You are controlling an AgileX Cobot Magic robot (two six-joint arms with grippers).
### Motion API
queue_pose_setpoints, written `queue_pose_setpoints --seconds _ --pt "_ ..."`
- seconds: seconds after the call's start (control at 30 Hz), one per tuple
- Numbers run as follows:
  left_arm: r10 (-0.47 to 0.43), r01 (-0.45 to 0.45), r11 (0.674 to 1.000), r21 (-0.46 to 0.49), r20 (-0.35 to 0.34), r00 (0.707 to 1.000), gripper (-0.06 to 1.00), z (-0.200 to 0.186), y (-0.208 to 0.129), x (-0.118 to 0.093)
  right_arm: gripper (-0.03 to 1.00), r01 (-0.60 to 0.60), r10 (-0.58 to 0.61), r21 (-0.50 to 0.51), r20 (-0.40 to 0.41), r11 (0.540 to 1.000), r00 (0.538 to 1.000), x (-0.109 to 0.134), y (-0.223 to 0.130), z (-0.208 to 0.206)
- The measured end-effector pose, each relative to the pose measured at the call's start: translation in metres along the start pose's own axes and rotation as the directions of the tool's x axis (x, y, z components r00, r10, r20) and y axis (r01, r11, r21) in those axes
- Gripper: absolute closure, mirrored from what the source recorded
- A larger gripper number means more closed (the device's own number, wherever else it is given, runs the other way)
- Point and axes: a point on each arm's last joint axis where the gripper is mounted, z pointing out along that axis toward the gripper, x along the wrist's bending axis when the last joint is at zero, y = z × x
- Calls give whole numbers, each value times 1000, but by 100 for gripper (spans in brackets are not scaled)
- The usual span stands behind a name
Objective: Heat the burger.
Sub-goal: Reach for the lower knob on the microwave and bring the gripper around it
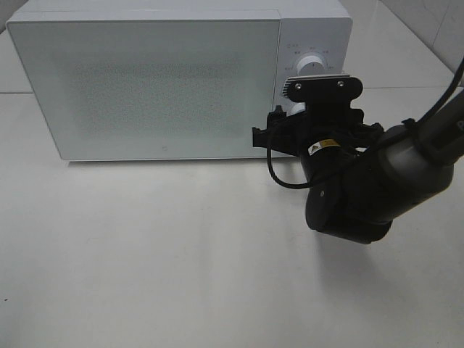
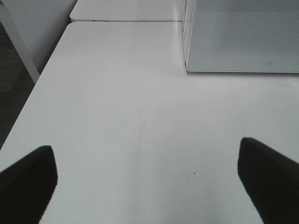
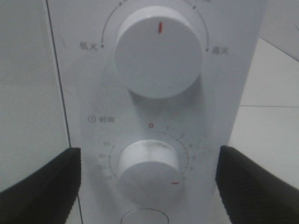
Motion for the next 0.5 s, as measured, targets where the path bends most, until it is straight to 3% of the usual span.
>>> queue_pose_setpoints --seconds 0.5 --pt "0 0 1000 0 0 1000 -5 0 0 0 20 -3 3 2 16 1000 1000 -1 -4 12"
